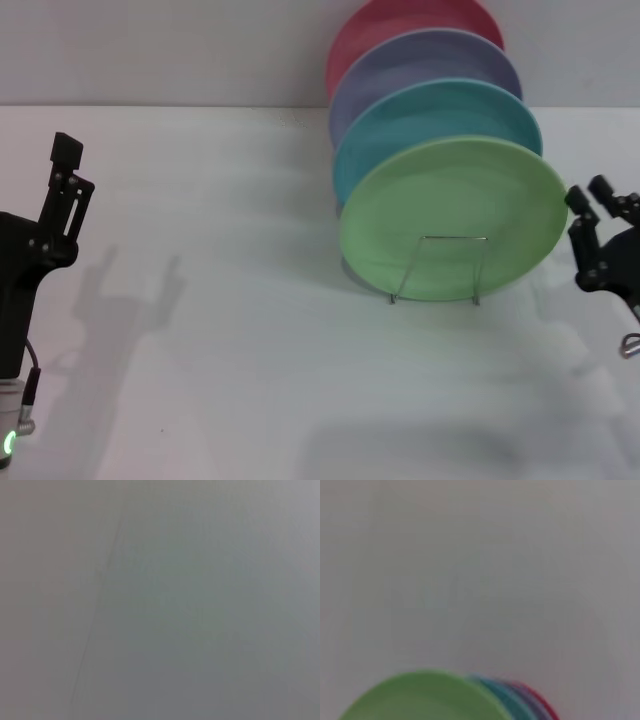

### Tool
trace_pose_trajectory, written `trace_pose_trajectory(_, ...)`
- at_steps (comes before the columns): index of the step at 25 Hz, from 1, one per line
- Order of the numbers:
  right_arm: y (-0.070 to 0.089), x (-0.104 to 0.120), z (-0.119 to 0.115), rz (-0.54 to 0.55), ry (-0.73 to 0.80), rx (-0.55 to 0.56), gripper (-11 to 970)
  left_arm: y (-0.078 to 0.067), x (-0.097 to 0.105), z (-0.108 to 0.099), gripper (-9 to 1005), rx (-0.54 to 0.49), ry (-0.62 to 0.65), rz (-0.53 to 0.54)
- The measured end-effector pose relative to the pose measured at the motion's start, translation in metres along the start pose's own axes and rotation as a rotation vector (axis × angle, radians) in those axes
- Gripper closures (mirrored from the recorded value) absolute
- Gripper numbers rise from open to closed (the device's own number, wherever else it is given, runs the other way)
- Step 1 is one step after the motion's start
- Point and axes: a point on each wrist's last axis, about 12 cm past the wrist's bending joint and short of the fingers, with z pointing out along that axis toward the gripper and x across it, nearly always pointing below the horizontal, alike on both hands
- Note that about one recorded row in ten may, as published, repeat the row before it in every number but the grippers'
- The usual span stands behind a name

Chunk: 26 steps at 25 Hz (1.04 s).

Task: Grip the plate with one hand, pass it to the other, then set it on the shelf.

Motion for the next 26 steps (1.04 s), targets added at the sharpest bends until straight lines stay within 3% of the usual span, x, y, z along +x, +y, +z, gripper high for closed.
trace_pose_trajectory(8,-0.015,-0.013,-0.024,0.102,-0.106,0.038,698,0.000,0.001,0.004,197,0.011,-0.004,0.000)
trace_pose_trajectory(12,-0.038,-0.018,-0.039,0.184,-0.132,0.114,572,0.002,0.003,0.007,197,0.013,0.008,0.021)
trace_pose_trajectory(13,-0.038,-0.018,-0.039,0.184,-0.132,0.114,535,0.002,0.003,0.007,197,0.013,0.008,0.021)
trace_pose_trajectory(14,-0.049,-0.018,-0.039,0.224,-0.121,0.134,498,0.003,0.005,0.009,197,0.009,0.022,0.032)
trace_pose_trajectory(17,-0.062,-0.015,-0.035,0.283,-0.098,0.177,395,0.008,0.008,0.012,197,0.001,0.044,0.050)
trace_pose_trajectory(21,-0.073,-0.014,-0.030,0.309,-0.103,0.249,395,0.016,0.012,0.017,197,-0.013,0.073,0.074)
trace_pose_trajectory(22,-0.079,-0.015,-0.029,0.307,-0.128,0.312,395,0.022,0.015,0.019,197,-0.025,0.096,0.093)
trace_pose_trajectory(26,-0.086,-0.017,-0.024,0.304,-0.158,0.372,395,0.037,0.021,0.023,197,-0.053,0.150,0.132)
